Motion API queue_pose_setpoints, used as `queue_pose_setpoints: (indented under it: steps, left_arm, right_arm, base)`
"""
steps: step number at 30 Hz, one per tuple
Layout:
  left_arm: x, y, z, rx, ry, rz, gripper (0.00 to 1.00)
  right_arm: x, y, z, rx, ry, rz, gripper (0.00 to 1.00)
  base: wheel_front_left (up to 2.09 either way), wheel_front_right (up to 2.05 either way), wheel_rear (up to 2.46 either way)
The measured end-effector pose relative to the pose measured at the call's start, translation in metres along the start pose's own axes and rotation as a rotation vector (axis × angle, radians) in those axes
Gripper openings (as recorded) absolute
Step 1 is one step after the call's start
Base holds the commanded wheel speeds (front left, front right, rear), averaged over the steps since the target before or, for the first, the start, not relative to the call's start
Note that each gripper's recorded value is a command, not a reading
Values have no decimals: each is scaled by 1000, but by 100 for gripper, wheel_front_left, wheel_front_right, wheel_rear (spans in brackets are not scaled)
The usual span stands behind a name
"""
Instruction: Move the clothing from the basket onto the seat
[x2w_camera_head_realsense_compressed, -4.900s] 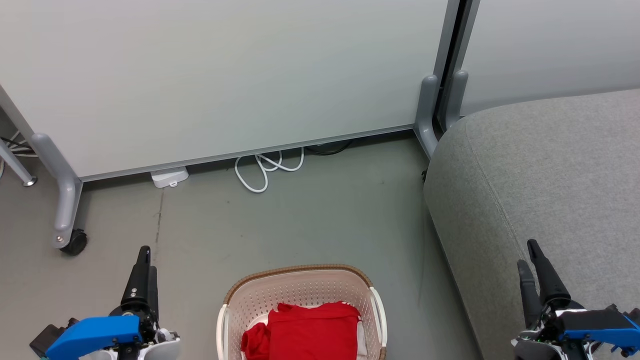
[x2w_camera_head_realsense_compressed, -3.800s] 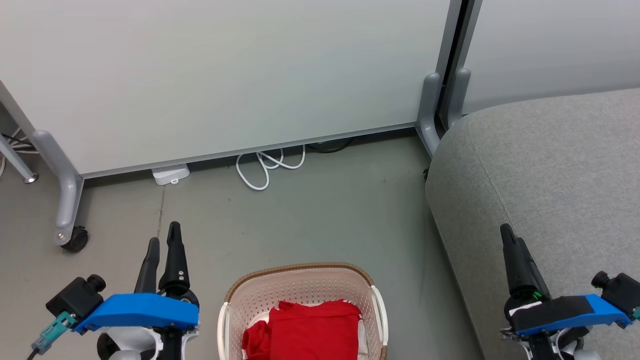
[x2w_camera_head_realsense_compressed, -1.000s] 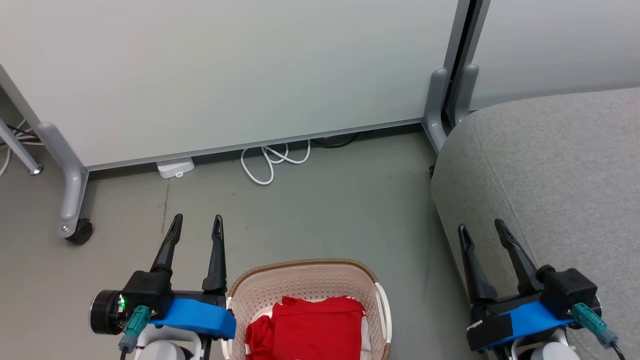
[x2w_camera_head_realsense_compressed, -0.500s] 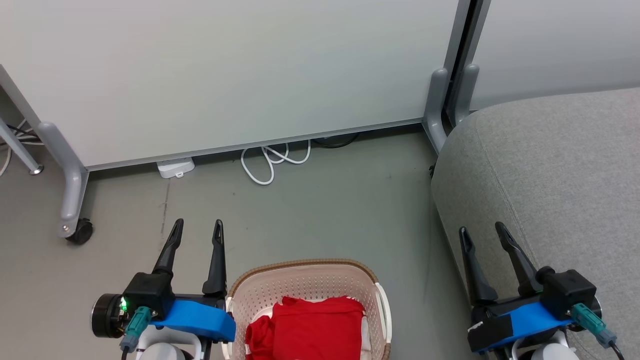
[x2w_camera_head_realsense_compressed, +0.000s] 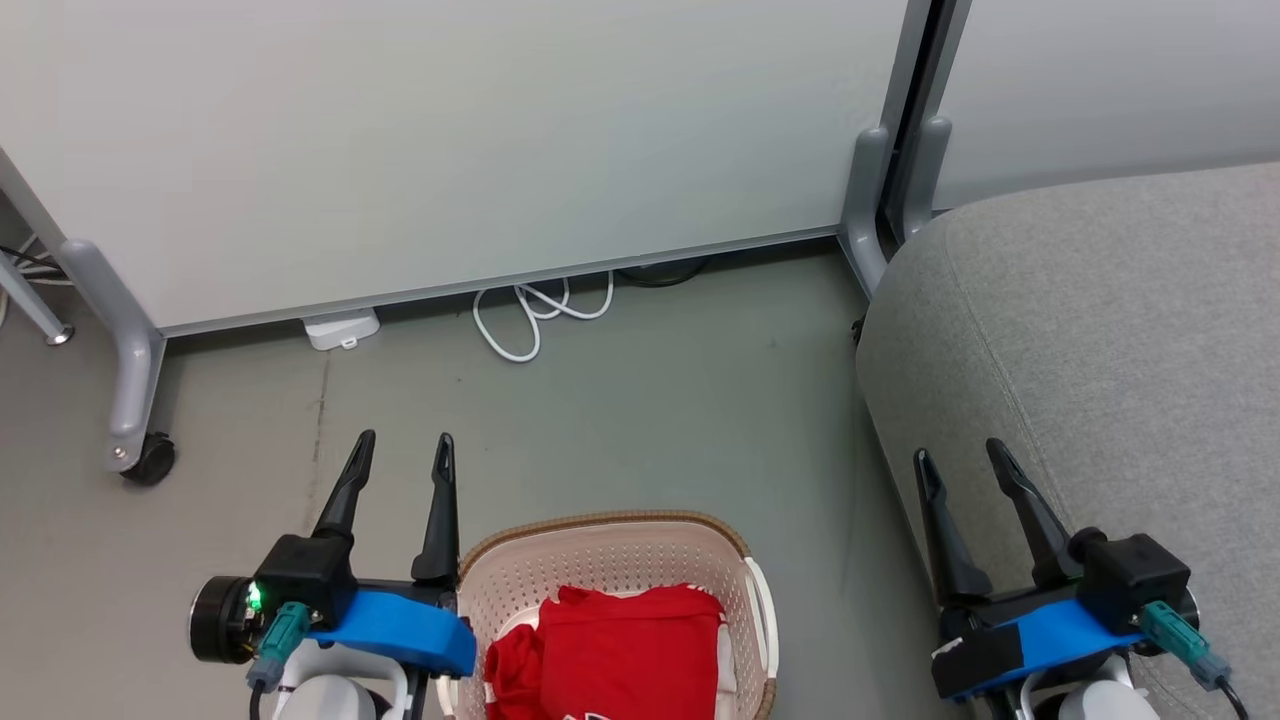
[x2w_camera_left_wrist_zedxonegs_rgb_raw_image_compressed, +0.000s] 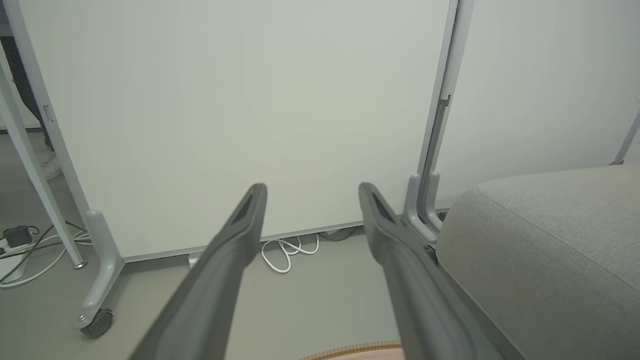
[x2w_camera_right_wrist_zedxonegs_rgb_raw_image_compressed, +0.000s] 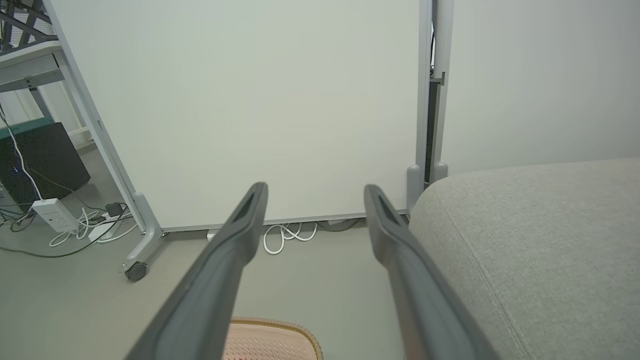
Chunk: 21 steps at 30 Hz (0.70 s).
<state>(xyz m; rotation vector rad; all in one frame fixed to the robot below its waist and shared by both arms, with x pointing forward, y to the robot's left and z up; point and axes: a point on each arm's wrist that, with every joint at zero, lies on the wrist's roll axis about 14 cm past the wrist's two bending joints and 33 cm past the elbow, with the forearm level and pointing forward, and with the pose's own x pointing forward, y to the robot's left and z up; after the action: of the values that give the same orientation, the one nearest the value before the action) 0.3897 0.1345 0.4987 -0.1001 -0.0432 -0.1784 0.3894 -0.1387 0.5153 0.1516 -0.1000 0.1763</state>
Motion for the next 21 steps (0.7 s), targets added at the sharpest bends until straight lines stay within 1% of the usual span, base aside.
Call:
queue_pose_setpoints:
  steps: [10, 14, 21]
  left_arm:
    - [31, -18, -29, 51, 89, -103, 100]
    - [47, -24, -51, 85, 155, -162, 100]
    - [61, -45, -114, 166, 334, -331, 100]
  right_arm:
    - [13, -9, -8, 6, 14, -19, 100]
    - [21, -17, -13, 10, 23, -35, 100]
    - [38, -33, -29, 20, 50, -68, 100]
  base:
    - [0, 0, 0]
    - [0, 0, 0]
    - [0, 0, 0]
